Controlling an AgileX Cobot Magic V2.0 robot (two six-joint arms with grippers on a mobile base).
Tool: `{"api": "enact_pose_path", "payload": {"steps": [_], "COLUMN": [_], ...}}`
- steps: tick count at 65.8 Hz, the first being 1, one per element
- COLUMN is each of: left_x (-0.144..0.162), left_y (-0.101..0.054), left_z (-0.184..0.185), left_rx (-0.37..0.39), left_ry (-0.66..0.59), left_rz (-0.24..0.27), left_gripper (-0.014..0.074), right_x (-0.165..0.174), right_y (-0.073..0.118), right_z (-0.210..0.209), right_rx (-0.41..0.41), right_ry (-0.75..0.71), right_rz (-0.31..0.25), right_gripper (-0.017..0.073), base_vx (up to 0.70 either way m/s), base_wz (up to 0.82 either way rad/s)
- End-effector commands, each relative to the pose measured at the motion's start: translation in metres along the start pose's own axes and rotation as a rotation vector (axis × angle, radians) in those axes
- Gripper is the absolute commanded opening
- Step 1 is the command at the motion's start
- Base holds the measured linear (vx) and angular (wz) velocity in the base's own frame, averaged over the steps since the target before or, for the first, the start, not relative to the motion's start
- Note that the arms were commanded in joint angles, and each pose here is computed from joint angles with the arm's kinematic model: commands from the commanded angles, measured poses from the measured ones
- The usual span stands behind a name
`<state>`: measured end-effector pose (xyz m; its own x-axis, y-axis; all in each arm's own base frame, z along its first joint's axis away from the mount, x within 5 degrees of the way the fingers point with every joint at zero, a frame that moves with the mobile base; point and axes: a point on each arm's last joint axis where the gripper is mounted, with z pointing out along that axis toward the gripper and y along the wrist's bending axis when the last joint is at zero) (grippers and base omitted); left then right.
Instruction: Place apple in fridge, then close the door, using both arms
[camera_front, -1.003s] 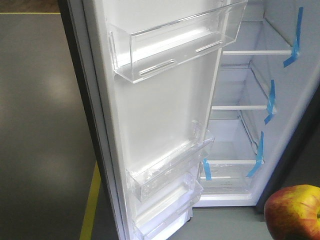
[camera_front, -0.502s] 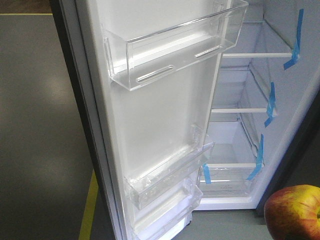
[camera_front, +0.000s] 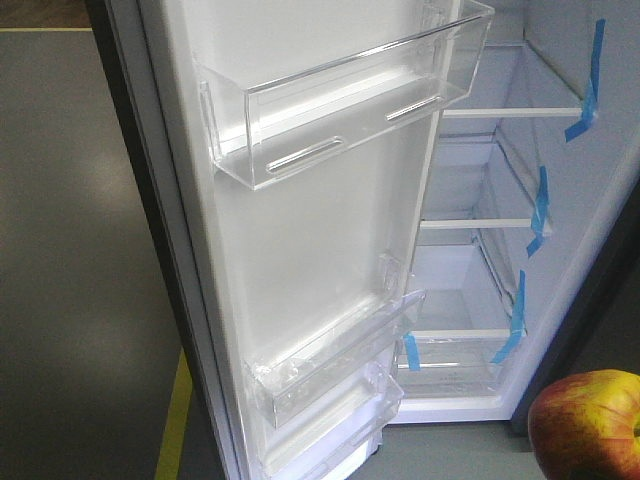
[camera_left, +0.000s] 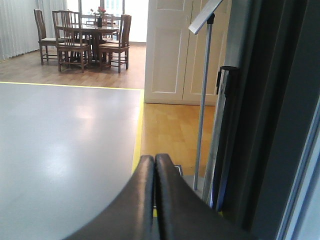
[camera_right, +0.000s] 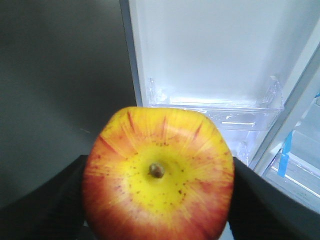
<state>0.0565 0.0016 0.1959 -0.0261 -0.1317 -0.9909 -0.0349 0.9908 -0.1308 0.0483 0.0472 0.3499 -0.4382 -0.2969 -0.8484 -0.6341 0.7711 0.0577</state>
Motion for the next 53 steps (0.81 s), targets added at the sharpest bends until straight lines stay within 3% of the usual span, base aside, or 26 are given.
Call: {"api": "enact_pose_path", "payload": {"steps": [1, 53], "left_x": [0.0022, 0.0022], "left_y": [0.0006, 0.0006], "left_z": [0.0001, 0.0001], "left_rx": [0.005, 0.005], "left_ry": [-0.059, -0.059], "left_rz": [-0.011, -0.011], "left_gripper": [-0.0006, -0.0006], "right_x": [-0.0123, -0.0123], "right_y": [-0.0001, -0.0001], "right_z": [-0.0043, -0.0043], "right_rx": [0.009, 0.009], "right_ry": [-0.089, -0.089], "right_rz": [0.003, 0.003], "right_gripper": [0.0365, 0.0365], "base_vx": [0.01, 0.01], "base_wz": [-0.01, 0.0]}}
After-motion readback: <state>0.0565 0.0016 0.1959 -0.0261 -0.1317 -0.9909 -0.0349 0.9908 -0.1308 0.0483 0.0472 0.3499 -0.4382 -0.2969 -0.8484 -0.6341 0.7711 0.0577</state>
